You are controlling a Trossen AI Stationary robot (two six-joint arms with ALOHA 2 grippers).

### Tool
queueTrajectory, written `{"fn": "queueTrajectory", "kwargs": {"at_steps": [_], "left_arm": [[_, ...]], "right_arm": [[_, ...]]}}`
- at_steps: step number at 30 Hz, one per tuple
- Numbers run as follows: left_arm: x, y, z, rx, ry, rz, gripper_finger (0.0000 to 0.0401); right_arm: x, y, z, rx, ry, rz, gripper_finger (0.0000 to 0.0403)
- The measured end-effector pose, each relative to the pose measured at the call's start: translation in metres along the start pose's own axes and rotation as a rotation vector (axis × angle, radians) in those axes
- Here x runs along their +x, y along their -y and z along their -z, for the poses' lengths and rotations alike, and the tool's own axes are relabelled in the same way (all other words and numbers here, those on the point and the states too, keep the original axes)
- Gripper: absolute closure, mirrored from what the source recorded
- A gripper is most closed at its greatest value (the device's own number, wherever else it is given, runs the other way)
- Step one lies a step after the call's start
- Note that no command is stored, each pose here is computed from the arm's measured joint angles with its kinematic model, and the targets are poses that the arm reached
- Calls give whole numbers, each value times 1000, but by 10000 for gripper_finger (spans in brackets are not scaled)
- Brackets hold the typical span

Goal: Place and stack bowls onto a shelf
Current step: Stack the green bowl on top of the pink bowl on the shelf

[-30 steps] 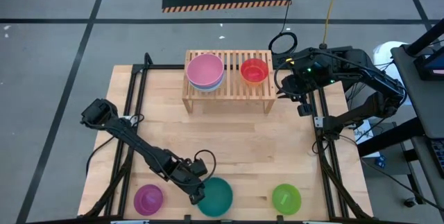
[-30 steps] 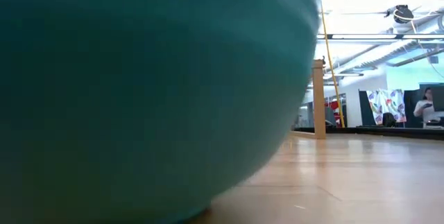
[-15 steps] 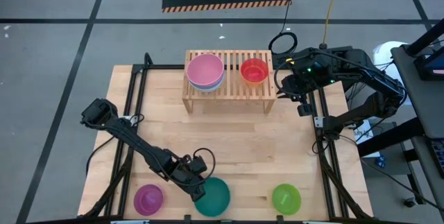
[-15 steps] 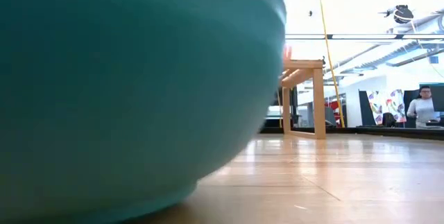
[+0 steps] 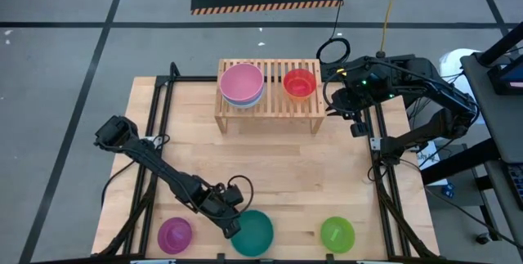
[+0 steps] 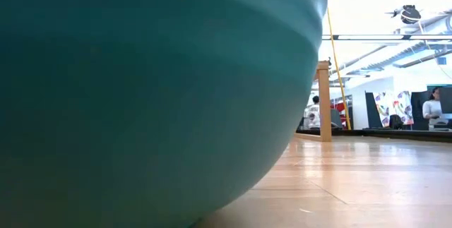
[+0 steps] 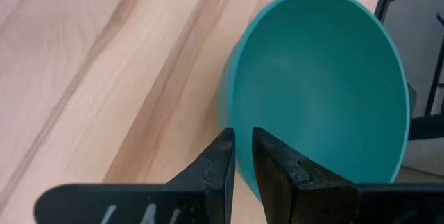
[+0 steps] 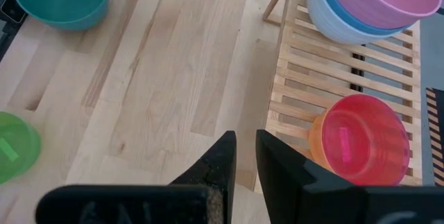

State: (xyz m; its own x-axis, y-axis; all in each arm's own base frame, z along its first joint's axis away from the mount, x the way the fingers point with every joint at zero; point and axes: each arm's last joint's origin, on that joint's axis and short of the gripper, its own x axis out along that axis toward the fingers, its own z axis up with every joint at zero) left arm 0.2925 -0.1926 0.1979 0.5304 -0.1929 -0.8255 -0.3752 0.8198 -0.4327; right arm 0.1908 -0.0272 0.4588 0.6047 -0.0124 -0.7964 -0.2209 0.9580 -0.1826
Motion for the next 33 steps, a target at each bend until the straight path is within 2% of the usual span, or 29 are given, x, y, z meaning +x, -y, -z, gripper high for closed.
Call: {"fn": "queueTrajectory", "kwargs": {"at_steps": [7,33], "left_arm": [[0,-2,3,-2,-22,-25,346],[0,0,3,-51,-42,9,346]], "right_arm": [[0,0,0,0,0,0,353],[0,0,0,0,0,0,353]]}}
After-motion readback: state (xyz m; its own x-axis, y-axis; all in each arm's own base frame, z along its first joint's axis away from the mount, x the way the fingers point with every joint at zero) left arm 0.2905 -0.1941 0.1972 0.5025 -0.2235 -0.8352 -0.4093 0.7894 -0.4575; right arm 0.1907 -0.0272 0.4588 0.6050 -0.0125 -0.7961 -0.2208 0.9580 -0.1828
